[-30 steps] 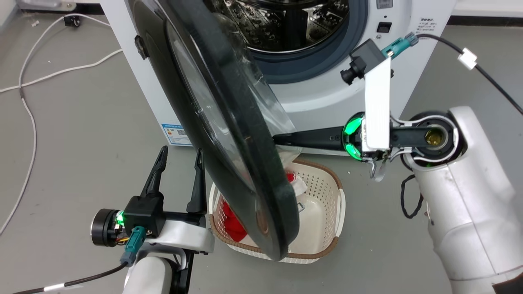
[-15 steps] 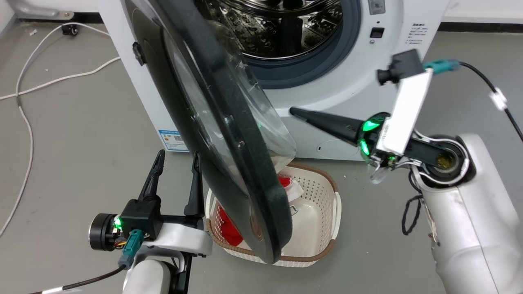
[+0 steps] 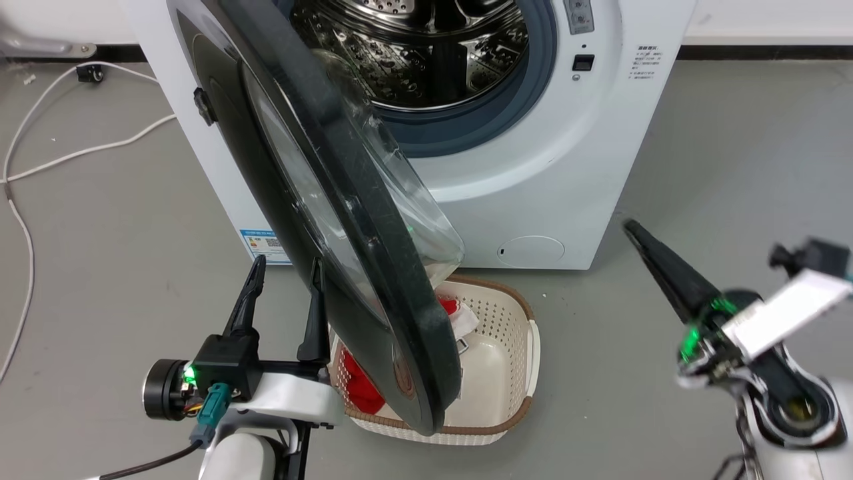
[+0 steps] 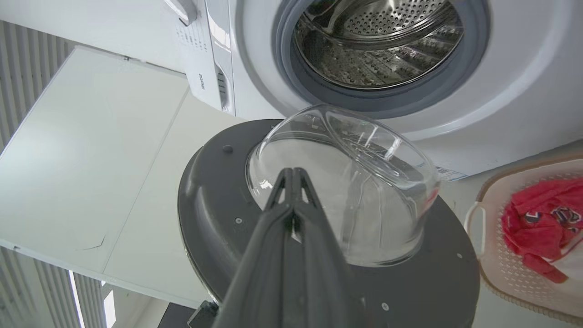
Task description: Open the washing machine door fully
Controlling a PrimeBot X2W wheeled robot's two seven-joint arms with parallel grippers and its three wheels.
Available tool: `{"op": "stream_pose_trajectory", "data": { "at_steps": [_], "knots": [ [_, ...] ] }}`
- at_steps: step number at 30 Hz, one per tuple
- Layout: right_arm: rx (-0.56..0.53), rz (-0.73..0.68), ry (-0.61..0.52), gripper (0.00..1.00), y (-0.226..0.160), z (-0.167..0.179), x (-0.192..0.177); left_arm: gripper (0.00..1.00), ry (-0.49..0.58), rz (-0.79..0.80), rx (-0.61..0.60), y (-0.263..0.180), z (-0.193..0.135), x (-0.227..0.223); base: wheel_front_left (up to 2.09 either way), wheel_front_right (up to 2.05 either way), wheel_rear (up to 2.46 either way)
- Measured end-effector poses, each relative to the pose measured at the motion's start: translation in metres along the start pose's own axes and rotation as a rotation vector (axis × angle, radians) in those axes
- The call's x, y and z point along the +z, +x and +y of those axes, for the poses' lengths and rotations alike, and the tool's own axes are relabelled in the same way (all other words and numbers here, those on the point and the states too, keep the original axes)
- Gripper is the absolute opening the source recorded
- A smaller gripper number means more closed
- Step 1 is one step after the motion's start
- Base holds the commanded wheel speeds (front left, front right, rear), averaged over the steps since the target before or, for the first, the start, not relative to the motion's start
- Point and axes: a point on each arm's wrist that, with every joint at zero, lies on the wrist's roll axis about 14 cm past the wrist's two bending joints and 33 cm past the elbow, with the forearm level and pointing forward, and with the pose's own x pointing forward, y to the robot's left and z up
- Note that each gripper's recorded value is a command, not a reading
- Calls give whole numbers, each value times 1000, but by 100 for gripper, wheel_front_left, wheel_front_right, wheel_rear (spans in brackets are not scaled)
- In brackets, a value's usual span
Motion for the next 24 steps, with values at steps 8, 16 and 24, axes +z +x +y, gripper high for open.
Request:
{"op": "stream_pose_trajectory", "data": {
  "at_steps": [8, 16, 24],
  "knots": [
    [-98, -300, -30, 86, -47, -24, 32, 100, 1, -6, 8, -4, 3, 3, 0, 0, 0],
    [-206, -486, -359, 100, -70, -27, 51, 100, 12, -7, 21, -9, 9, 5, 0, 0, 0],
    [-298, -583, -941, 100, -89, -12, 74, 100, 15, -8, 36, -13, 14, 6, 0, 0, 0]
  ]
}}
